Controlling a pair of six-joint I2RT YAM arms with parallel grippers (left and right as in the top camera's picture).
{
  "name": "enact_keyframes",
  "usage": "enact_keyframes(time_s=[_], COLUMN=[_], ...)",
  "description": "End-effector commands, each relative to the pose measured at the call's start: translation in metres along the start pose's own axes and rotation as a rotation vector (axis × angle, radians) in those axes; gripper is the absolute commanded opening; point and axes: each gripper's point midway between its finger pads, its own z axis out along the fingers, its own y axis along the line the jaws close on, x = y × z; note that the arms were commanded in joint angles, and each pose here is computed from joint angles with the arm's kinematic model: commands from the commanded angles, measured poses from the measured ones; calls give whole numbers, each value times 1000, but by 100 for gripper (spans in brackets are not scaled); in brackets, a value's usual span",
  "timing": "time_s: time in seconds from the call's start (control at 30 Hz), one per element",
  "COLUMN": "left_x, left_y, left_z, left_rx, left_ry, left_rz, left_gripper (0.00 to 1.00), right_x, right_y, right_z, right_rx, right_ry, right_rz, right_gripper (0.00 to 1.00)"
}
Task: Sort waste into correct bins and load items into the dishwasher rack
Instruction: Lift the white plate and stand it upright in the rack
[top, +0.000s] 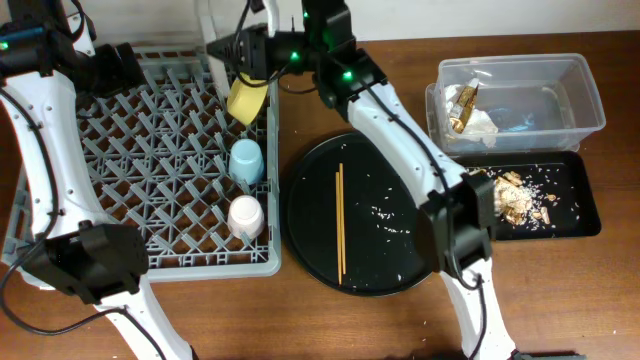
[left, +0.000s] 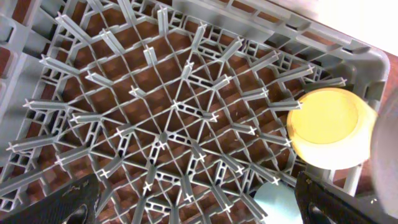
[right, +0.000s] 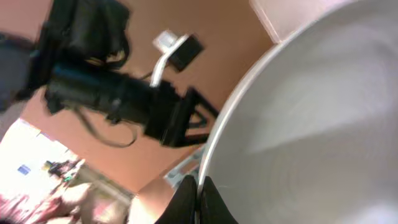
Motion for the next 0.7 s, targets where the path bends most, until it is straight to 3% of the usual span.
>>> enact_keyframes(time_s=[0.0,0.33,0.67], left_x=[-6,-6,-6], left_y=[3,3,3], left_z=[-8,-8,-8], left_rx=[-4,-4,-4], left_ry=[-28,-28,-28], left_rz=[-5,-5,-6], left_gripper=[99,99,99], right_x=[30,6,42], right_y=[-11,-48,-85], right_z=[12,28,50], right_rx=[-91,128,99], right_ry=[75,-151,-166], right_rz=[81,310,487], right_gripper=[4,4,4])
